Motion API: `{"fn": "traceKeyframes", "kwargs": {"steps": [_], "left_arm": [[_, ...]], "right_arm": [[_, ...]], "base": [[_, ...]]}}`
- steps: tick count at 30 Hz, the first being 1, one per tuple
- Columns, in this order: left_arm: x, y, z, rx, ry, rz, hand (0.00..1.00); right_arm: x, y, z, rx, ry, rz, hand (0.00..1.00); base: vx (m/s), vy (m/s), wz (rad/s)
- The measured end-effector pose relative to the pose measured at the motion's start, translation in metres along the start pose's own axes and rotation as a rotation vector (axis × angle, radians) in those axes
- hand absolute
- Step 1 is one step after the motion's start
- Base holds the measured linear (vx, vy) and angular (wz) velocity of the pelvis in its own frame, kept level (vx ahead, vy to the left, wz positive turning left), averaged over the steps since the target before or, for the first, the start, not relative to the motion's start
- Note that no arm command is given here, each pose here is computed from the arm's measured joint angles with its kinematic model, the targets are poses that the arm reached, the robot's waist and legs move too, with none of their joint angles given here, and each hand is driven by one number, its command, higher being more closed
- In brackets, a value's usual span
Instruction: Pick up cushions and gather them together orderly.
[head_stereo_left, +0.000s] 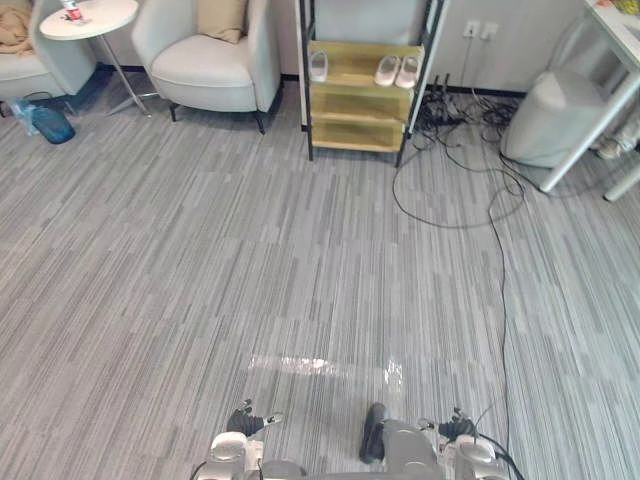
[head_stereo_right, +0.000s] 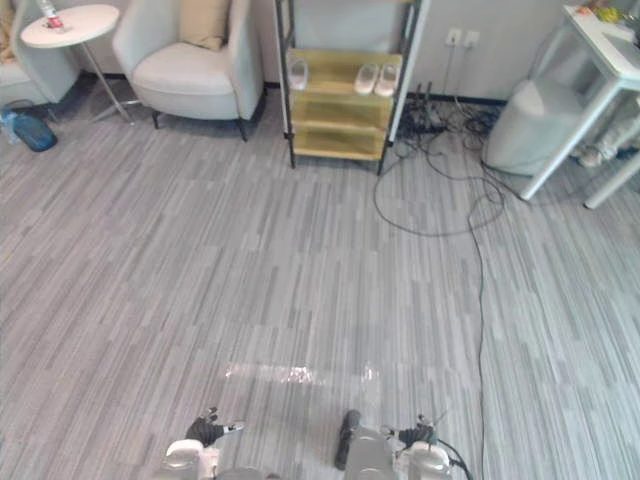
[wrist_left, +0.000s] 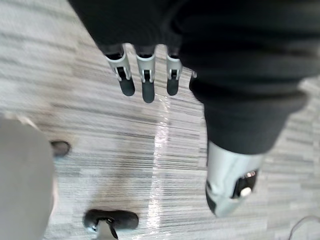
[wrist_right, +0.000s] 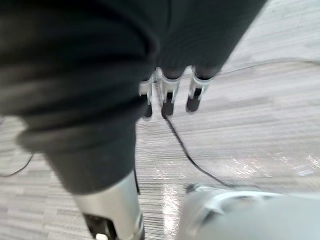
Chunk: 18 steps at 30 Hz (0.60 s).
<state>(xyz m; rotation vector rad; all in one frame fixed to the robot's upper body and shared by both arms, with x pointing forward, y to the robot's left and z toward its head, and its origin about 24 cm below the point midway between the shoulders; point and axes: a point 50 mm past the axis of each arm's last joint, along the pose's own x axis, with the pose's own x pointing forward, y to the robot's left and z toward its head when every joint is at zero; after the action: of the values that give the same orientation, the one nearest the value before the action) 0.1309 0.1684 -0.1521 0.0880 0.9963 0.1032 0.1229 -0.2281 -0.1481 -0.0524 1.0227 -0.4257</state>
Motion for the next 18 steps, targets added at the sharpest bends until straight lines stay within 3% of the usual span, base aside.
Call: {"fn": "traceKeyframes", "kwargs": {"steps": [6, 9, 18], "left_arm": [[0.001, -0.004, 0.011, -0.011, -0.038, -0.015, 0.00], [0.002, -0.004, 0.014, -0.013, -0.049, -0.015, 0.00], [0.001, 0.013, 0.006, 0.032, -0.025, 0.021, 0.00]], "right_arm": [[-0.001, 0.006, -0.003, 0.119, 0.021, -0.011, 0.00], [0.001, 0.004, 0.006, 0.152, -0.002, -0.026, 0.00], [-0.009, 0.010, -0.032, 0.148, 0.115, -0.019, 0.00]], "base": [[0.34, -0.119, 0.24], [0.27, 0.126, -0.39], [0.22, 0.121, -0.14]]}}
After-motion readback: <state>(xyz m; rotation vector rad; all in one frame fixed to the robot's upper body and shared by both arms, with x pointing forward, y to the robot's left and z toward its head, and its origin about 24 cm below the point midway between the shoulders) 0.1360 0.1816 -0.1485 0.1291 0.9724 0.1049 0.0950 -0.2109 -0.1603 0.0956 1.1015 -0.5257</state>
